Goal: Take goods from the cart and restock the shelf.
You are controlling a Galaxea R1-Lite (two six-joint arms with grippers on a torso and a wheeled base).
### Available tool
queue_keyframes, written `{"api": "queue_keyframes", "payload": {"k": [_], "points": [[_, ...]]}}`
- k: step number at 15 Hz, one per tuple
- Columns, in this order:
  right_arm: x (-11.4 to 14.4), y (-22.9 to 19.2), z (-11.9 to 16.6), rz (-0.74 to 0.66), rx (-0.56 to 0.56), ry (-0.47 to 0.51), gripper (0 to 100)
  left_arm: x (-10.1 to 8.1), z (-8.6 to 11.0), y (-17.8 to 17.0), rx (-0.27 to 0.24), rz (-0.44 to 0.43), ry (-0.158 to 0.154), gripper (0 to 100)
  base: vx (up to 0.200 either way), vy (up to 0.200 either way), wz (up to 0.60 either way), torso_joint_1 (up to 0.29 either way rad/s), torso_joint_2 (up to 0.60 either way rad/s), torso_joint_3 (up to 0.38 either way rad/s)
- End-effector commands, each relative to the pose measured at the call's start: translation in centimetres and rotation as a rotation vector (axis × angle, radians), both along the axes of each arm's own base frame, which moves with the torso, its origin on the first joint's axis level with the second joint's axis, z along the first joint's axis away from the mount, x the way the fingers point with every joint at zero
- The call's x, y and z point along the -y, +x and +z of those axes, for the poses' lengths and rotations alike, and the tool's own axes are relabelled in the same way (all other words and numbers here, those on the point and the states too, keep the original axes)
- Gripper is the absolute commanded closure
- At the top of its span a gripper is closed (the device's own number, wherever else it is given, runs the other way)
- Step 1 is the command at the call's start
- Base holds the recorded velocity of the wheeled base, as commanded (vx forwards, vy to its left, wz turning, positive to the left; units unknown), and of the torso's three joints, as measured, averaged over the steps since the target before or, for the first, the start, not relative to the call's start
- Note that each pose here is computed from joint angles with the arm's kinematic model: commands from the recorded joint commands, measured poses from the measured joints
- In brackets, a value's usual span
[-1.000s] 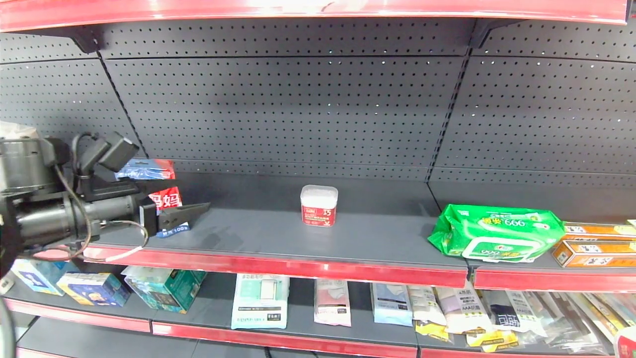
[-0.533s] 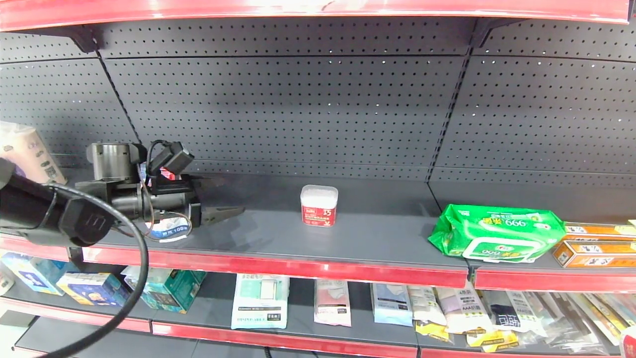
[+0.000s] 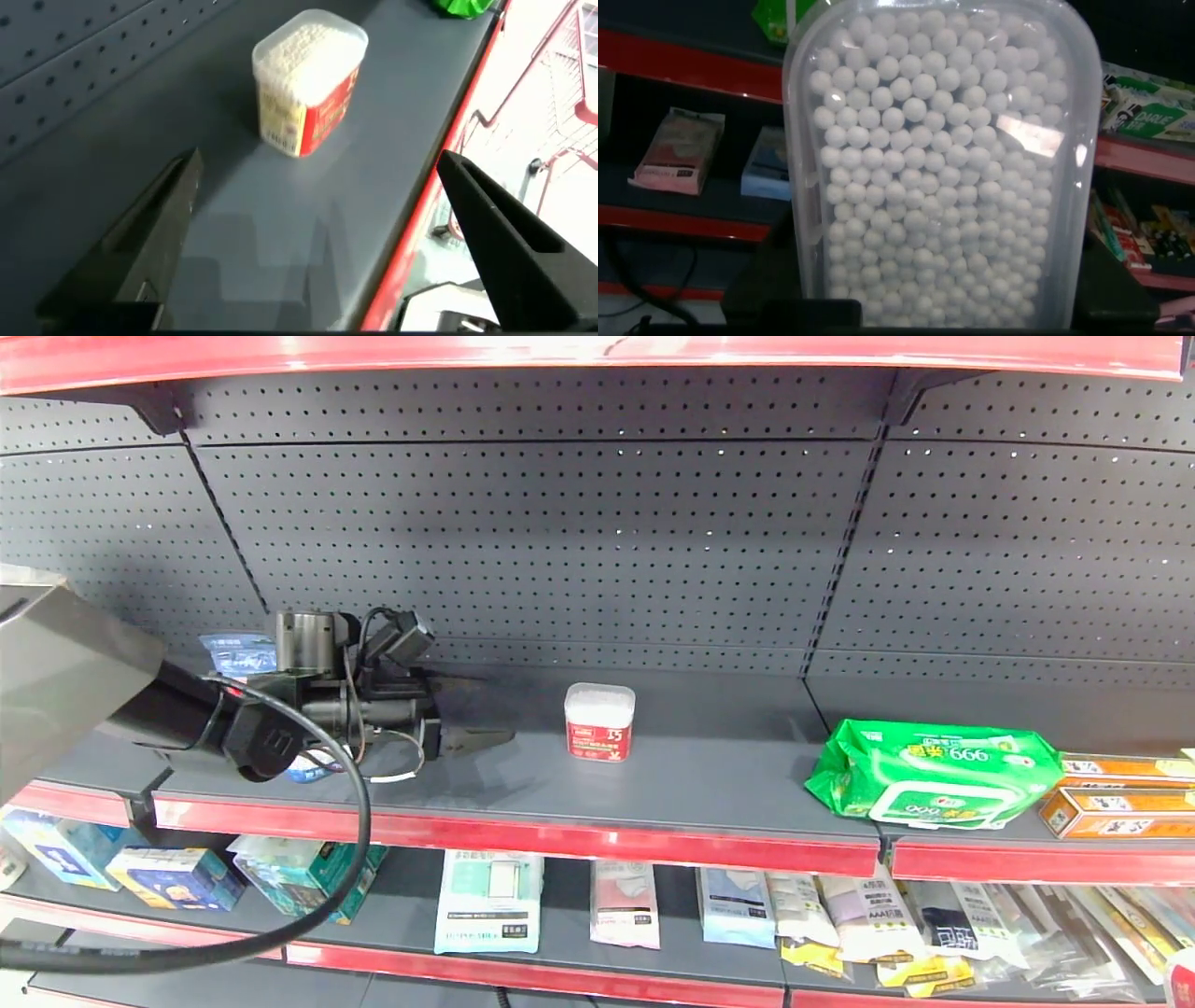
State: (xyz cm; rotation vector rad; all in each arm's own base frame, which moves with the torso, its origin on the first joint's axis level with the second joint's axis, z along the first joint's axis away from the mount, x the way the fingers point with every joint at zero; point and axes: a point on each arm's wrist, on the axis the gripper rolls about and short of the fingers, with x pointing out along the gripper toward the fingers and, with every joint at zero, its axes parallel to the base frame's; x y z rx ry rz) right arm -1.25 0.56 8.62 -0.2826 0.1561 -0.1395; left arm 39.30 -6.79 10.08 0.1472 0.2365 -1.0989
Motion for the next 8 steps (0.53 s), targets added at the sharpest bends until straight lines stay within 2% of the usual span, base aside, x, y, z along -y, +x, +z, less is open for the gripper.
{"api": "queue_keyframes", "payload": {"k": [1,5,6,8], "points": [[0.0,0.0,0.0,0.002,-0.001,0.000,100,1.3,-1.0,1.0,-0.005,-0.025,0.002,0,0.000,0.000,0.00,0.000,0.00,0.000],[0.0,0.0,0.0,0.003,-0.004,-0.010,100,3.1,-2.0,4.2,0.043,-0.053,-0.006,0,0.000,0.000,0.00,0.000,0.00,0.000],[0.0,0.0,0.0,0.003,-0.004,-0.010,100,3.1,-2.0,4.2,0.043,-0.053,-0.006,0,0.000,0.000,0.00,0.000,0.00,0.000],[0.0,0.1,0.0,0.004,-0.011,-0.010,100,4.5,-2.9,4.9,0.029,-0.086,-0.009,0,0.000,0.000,0.00,0.000,0.00,0.000]]}}
